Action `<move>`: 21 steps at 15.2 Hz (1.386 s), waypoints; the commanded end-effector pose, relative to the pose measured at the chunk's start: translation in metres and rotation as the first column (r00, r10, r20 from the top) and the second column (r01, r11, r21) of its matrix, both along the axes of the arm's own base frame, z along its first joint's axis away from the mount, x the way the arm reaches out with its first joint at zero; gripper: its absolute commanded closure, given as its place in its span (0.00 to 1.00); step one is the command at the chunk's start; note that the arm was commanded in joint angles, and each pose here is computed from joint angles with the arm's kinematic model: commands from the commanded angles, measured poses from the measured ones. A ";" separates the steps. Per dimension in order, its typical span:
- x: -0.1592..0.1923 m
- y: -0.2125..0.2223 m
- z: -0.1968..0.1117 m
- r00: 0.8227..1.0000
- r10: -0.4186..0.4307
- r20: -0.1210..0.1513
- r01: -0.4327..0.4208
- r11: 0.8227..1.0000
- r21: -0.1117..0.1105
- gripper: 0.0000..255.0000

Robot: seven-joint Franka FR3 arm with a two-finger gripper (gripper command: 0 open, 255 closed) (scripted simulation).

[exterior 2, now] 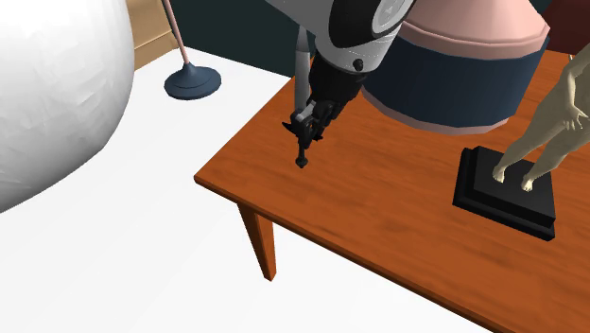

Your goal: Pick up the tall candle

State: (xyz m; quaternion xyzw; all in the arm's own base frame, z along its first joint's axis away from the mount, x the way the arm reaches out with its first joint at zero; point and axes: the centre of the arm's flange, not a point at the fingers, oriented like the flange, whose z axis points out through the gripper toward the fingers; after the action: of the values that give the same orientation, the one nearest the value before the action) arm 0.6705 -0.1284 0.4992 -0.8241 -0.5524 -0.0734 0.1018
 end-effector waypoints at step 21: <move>0.001 0.000 0.079 1.000 0.000 0.000 0.000 1.000 0.000 1.00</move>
State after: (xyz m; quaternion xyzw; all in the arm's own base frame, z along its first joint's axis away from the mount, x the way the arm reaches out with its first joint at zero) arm 0.6711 -0.1292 0.5719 -0.8241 -0.5524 -0.0736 0.1017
